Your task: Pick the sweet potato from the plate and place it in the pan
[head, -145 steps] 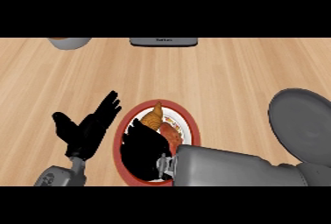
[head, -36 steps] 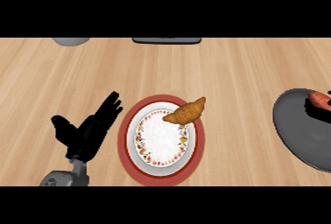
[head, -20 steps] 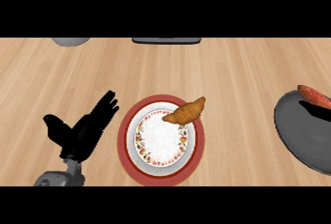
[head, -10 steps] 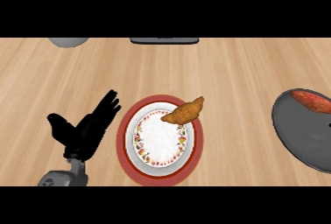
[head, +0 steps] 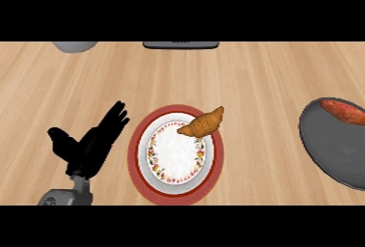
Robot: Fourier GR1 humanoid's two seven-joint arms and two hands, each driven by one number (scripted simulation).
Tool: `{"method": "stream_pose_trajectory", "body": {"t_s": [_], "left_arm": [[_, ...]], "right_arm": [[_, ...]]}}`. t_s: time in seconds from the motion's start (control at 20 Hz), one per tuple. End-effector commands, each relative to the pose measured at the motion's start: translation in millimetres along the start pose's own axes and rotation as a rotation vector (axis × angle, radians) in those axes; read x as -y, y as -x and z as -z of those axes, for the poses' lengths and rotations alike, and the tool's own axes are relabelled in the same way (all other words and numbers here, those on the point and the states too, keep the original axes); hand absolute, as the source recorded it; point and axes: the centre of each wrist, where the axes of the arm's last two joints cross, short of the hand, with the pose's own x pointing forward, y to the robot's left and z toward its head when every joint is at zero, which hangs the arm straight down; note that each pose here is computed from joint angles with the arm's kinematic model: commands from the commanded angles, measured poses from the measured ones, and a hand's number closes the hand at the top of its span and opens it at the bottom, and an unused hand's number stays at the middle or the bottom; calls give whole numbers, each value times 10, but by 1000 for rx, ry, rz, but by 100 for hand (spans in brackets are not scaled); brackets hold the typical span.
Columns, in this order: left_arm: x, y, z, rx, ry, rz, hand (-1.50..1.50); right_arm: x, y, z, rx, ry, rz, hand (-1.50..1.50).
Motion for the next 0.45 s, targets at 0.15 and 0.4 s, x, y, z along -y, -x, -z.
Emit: {"method": "stream_pose_trajectory", "body": {"t_s": [0.15, 0.4], "left_arm": [[159, 27, -20, 8, -15, -10, 0], [157, 50, 23, 8, -11, -17, 0]], "right_arm": [[467, -38, -343, 27, -83, 38, -150], [239, 167, -440, 28, -102, 25, -150]]}}
